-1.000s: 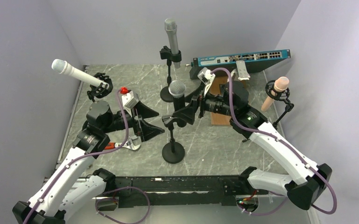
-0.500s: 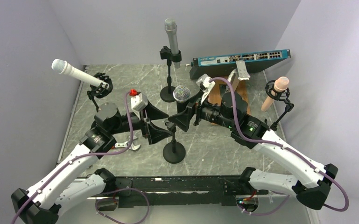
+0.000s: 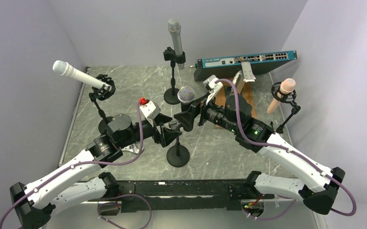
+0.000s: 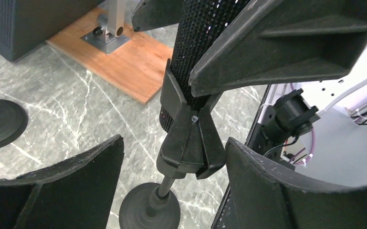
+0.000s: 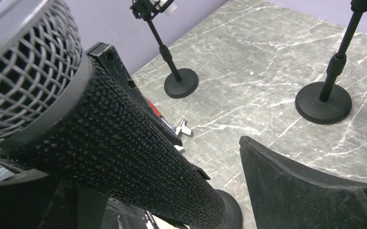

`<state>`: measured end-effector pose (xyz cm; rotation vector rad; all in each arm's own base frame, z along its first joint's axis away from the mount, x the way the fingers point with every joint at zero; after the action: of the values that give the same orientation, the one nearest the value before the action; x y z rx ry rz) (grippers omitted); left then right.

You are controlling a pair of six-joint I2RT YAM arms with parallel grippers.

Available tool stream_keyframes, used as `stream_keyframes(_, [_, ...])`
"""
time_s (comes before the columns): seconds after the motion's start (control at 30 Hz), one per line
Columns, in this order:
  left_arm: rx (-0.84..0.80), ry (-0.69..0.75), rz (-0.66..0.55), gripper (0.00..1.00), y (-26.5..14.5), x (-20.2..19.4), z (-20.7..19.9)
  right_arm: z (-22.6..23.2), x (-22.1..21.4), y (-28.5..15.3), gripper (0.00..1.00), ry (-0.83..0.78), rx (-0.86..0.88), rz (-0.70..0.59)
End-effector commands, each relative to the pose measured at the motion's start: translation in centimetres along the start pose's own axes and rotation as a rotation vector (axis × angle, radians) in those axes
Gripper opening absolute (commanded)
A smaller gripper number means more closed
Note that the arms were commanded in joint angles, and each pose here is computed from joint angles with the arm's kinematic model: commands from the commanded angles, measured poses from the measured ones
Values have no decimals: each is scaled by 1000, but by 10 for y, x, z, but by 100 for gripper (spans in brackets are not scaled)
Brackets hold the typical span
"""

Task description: Remove the microphone from the stand

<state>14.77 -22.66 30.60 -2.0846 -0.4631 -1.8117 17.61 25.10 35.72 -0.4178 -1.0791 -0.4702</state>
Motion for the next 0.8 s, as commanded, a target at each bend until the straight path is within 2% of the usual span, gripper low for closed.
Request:
stream_keyframes(0.0, [42, 33, -28, 75, 1, 11, 2, 7, 17, -3, 94, -11, 11, -72])
stream_keyframes(0.1, [16, 41, -39, 63, 1, 13, -1, 8, 16, 0, 93, -17, 33, -60])
stream_keyframes(0.2, [-7, 40, -28, 55, 3, 12, -3, 9, 12, 4, 87, -29, 39, -30])
stream_keyframes(0.4, [-13, 29, -39, 57, 3, 12, -5, 7, 9, 3, 83, -27, 38, -34])
stream_keyframes(0.57, [-13, 28, -36, 53, 4, 16, -5, 10, 5, 5, 69, -32, 70, -14])
stream_keyframes(0.6, [-14, 29, -38, 50, 3, 17, -5, 11, 4, 6, 68, -32, 78, -11])
stream_keyframes(0.67, [-22, 33, -47, 33, 2, 20, -7, 12, 4, 6, 66, -41, 93, -10])
stream_keyframes(0.77, [-26, 31, -43, 17, 2, 22, -7, 13, 4, 6, 60, -45, 99, -20])
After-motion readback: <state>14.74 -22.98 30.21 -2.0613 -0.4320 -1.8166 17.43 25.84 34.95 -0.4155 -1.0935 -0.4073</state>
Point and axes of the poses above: each gripper's point midway between its finger pads, its own y axis out along the fingers, its own z axis along the line the jaws close on, x = y × z, the point moved 6 cm from there along -y, back along the fingers, and after that the axes turned 6 degrees about y, right-handed, at the moved point
